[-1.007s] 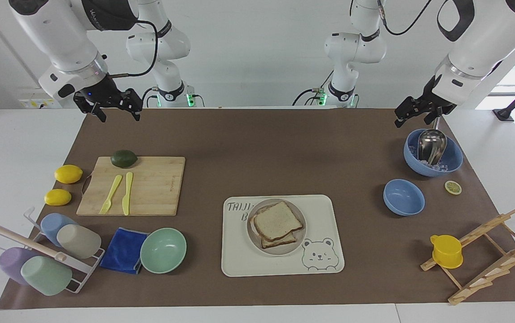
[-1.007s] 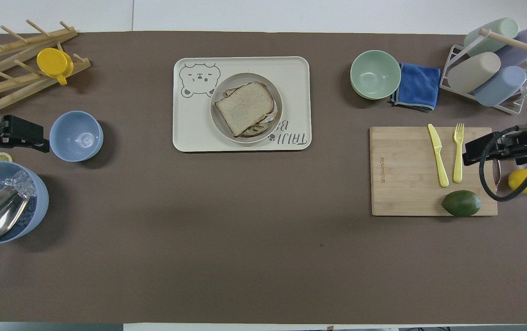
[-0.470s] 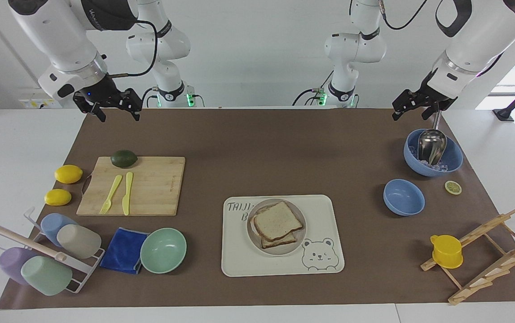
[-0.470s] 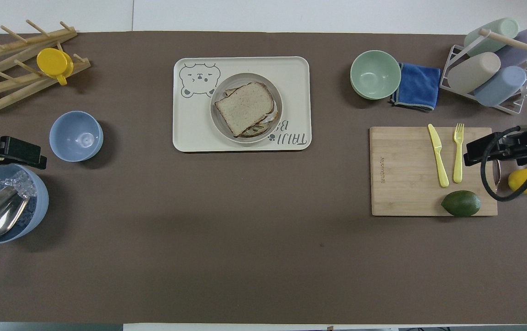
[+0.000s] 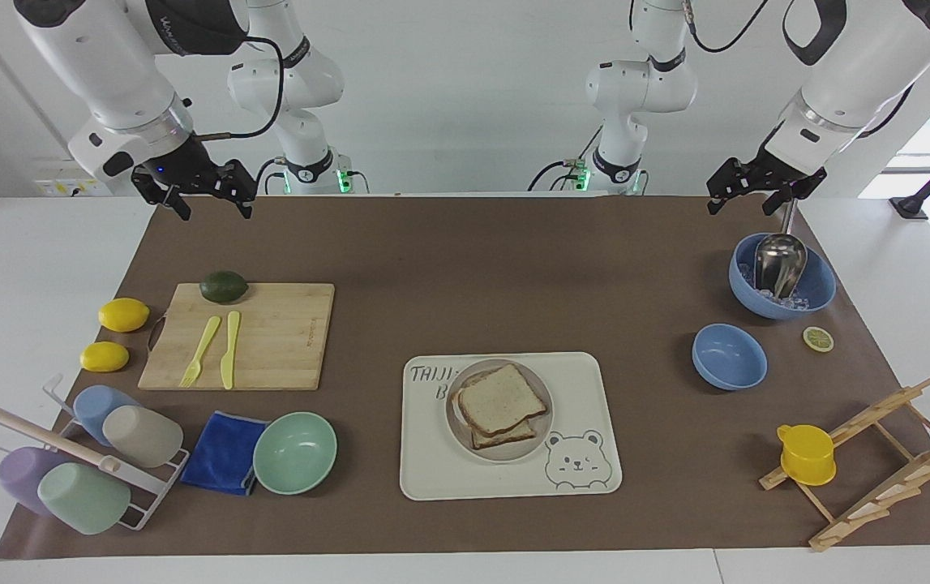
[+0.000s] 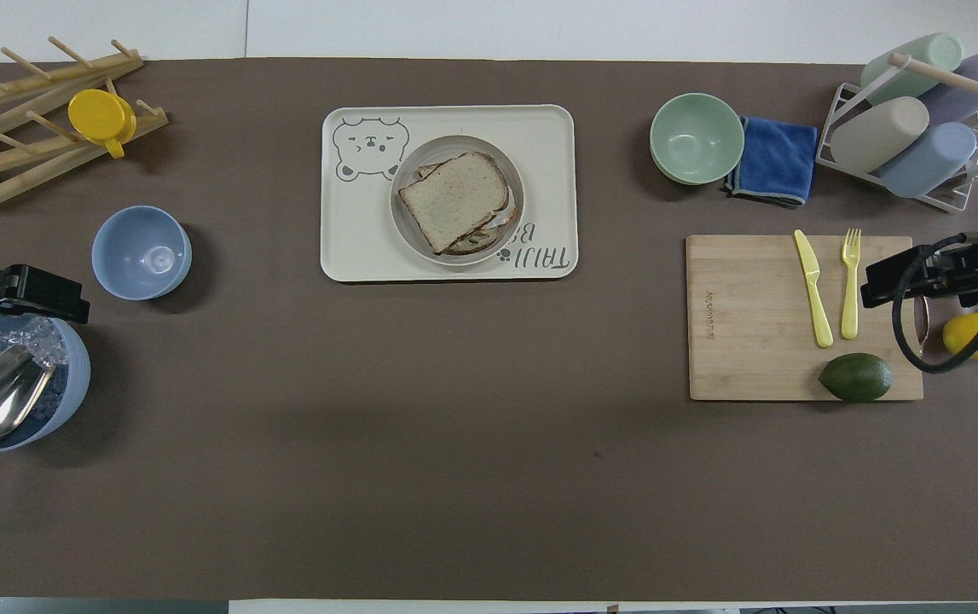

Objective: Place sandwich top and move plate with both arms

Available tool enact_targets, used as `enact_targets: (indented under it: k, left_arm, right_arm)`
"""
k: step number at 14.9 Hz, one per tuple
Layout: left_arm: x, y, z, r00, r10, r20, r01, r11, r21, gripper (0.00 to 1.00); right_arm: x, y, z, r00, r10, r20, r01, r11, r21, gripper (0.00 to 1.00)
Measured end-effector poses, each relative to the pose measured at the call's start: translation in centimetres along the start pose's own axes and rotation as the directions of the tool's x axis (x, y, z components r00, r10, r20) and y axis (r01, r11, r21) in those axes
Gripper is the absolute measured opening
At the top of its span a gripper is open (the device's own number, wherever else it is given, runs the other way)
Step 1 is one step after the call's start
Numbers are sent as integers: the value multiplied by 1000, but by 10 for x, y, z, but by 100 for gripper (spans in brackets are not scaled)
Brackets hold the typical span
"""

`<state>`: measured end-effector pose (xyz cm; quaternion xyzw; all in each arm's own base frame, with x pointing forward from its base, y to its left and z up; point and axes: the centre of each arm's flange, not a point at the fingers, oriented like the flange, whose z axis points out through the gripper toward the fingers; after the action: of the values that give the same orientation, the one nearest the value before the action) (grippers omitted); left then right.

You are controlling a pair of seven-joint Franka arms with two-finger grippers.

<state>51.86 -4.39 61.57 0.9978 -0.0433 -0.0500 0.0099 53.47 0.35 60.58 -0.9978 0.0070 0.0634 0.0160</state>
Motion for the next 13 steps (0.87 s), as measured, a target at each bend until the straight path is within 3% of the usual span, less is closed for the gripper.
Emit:
enact_targets:
  k: [4,13]
  left_arm:
    - [0,6,-17,999,12,-40,-11,1000,5,100]
    - [1,6,-16,999,10,-39,-10,1000,6,100]
  right_arm:
    - [0,6,0,1000,12,1,-12,1000,1,100]
    - [0,3,-1,1000,7,0,-7,1000,0,100]
